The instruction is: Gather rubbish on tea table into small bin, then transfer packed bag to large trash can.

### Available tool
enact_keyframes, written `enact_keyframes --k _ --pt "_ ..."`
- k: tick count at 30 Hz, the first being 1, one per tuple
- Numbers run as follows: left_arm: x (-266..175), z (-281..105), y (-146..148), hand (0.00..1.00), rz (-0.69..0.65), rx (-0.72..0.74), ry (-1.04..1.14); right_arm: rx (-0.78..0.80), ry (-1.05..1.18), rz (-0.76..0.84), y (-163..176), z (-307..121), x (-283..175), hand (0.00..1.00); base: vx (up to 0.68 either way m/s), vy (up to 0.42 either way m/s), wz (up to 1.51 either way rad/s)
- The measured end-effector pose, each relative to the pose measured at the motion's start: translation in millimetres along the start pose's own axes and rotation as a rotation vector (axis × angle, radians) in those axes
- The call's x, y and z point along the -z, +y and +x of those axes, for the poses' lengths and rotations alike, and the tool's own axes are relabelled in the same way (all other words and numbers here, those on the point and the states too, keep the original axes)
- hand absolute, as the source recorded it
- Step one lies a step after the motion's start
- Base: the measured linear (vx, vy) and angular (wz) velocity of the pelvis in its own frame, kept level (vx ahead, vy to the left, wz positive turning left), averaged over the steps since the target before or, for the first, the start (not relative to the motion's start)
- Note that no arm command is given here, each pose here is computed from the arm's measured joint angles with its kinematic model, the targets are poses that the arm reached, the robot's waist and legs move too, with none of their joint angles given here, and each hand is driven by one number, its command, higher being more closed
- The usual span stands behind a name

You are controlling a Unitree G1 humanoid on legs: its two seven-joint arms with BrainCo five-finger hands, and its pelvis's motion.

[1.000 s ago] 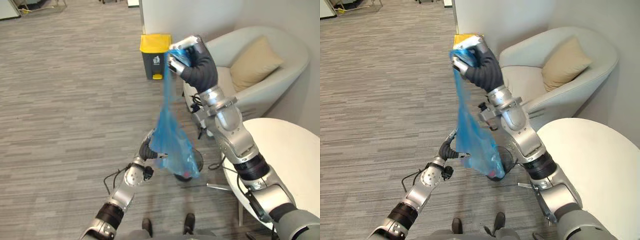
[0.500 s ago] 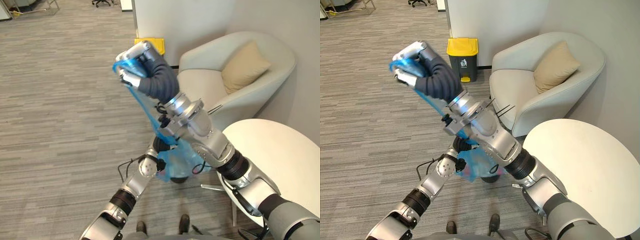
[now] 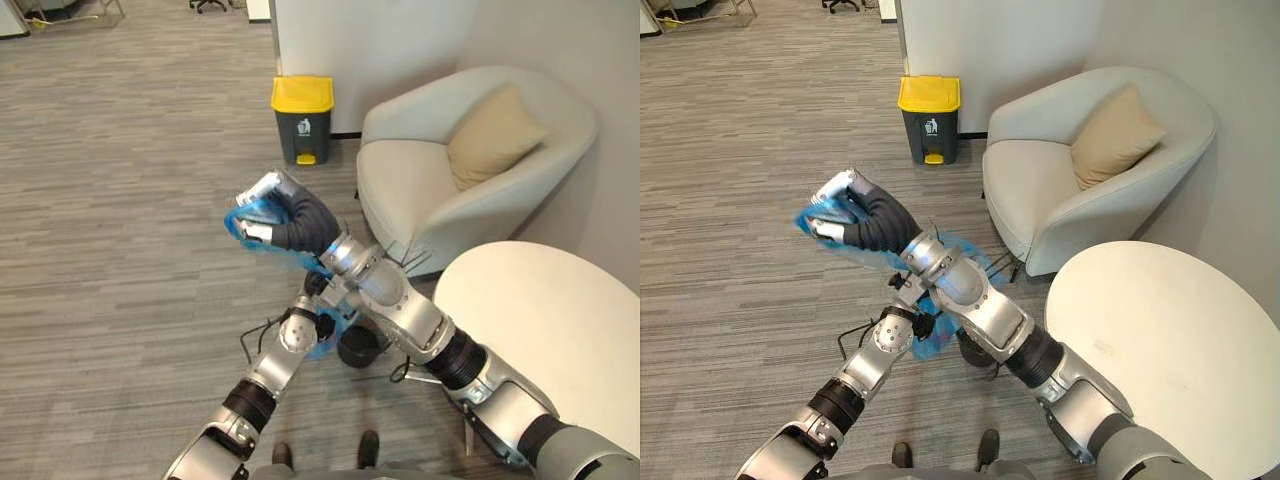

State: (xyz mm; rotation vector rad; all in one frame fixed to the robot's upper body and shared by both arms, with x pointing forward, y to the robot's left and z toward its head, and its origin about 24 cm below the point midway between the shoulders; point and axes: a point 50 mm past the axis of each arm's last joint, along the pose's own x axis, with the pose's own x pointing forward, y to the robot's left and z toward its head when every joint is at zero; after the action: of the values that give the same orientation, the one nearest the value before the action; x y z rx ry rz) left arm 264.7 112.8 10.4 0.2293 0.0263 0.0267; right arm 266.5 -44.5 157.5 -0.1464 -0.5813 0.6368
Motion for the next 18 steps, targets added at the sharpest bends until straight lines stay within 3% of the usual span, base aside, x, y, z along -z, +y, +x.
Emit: enact_keyframes --k 5,8,12,18 --pt "46 -41 54 1.0 -0.039 -0.225 0.182 0.306 0.147 -0.261 -55 -76 8 0.0 0.0 0.026 0.04" --pt "57 -59 78 1.0 -0.048 -0.318 0.228 0.41 0.279 -0.366 -72 -114 16 0.0 -0.01 0.022 0.04" --pt "67 -77 94 1.0 -0.051 -0.381 0.273 0.484 0.513 -0.393 -81 -165 40 0.0 0.01 0.012 0.17" --pt "96 -100 106 1.0 -0.073 -0.388 0.415 0.448 0.933 -0.228 -63 -242 94 0.0 0.02 0.01 0.5"
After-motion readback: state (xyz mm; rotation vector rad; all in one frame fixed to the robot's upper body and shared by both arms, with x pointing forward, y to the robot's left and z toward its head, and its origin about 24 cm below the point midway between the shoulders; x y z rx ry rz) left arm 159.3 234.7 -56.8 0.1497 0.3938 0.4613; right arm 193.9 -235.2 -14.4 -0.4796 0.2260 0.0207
